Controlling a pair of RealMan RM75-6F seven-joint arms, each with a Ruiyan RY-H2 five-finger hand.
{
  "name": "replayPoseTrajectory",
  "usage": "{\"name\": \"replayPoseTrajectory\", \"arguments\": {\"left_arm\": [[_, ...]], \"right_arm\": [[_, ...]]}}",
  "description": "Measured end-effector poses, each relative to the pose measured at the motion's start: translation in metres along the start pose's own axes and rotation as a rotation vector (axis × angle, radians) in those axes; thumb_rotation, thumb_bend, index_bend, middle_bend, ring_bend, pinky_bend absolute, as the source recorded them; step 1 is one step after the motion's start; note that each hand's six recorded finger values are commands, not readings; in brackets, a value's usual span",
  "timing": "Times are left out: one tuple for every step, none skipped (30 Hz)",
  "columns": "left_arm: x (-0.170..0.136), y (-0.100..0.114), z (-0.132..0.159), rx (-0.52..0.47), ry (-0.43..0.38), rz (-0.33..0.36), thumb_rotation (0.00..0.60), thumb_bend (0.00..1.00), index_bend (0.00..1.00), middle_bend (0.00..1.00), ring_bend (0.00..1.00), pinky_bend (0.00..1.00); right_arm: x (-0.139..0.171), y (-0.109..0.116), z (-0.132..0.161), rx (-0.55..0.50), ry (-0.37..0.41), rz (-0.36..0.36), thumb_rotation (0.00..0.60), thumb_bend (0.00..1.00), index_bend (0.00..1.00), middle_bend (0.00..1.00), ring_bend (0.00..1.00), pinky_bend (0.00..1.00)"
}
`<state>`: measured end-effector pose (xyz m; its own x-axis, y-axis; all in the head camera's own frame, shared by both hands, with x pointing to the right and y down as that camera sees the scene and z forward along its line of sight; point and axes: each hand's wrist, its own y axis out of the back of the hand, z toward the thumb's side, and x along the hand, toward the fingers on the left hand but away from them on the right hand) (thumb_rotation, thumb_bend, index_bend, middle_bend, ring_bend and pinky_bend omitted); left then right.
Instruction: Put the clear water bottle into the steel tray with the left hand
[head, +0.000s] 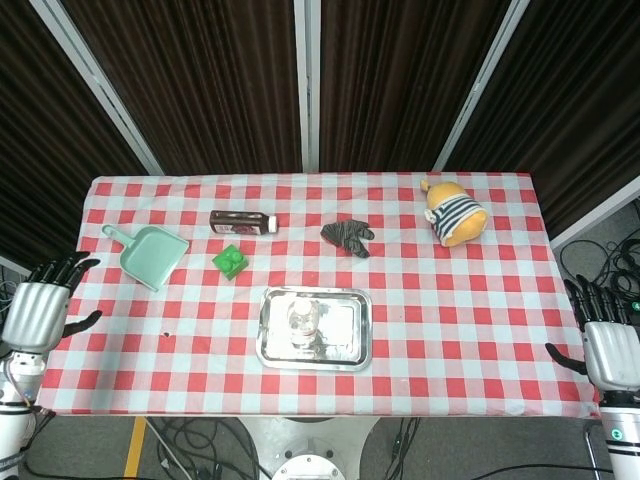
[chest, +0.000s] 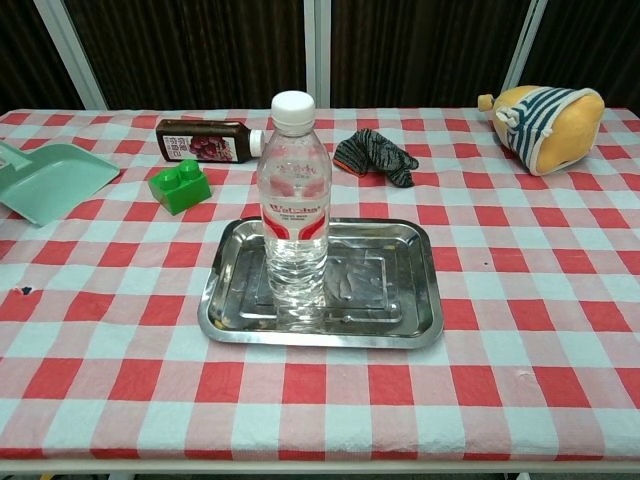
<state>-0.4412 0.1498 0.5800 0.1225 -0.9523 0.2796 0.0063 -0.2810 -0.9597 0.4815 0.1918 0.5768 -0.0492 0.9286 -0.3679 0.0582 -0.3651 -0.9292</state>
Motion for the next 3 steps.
{"name": "replayPoseTrajectory", "arguments": {"left_arm": [[-0.007, 0.001, -0.004, 0.004, 0.011, -0.01, 0.6, 0.11, 0.3, 0.3, 0.22, 0.28], [-0.014, 0.002, -0.007, 0.007, 0.021, -0.02, 0.6, 0.11, 0.3, 0.3, 0.22, 0.28], [-0.023, 0.002, -0.012, 0.012, 0.033, -0.032, 0.6, 0.11, 0.3, 0.31, 0.22, 0.28]], "right_arm": [[0.0, 0.0, 0.0, 0.001, 0.001, 0.0, 0.6, 0.1, 0.01, 0.0, 0.0, 0.0], [0.0, -0.001, 0.0, 0.002, 0.001, 0.001, 0.6, 0.1, 0.01, 0.0, 0.0, 0.0], [0.001, -0.001, 0.0, 0.004, 0.002, 0.003, 0.6, 0.1, 0.01, 0.0, 0.0, 0.0]]}}
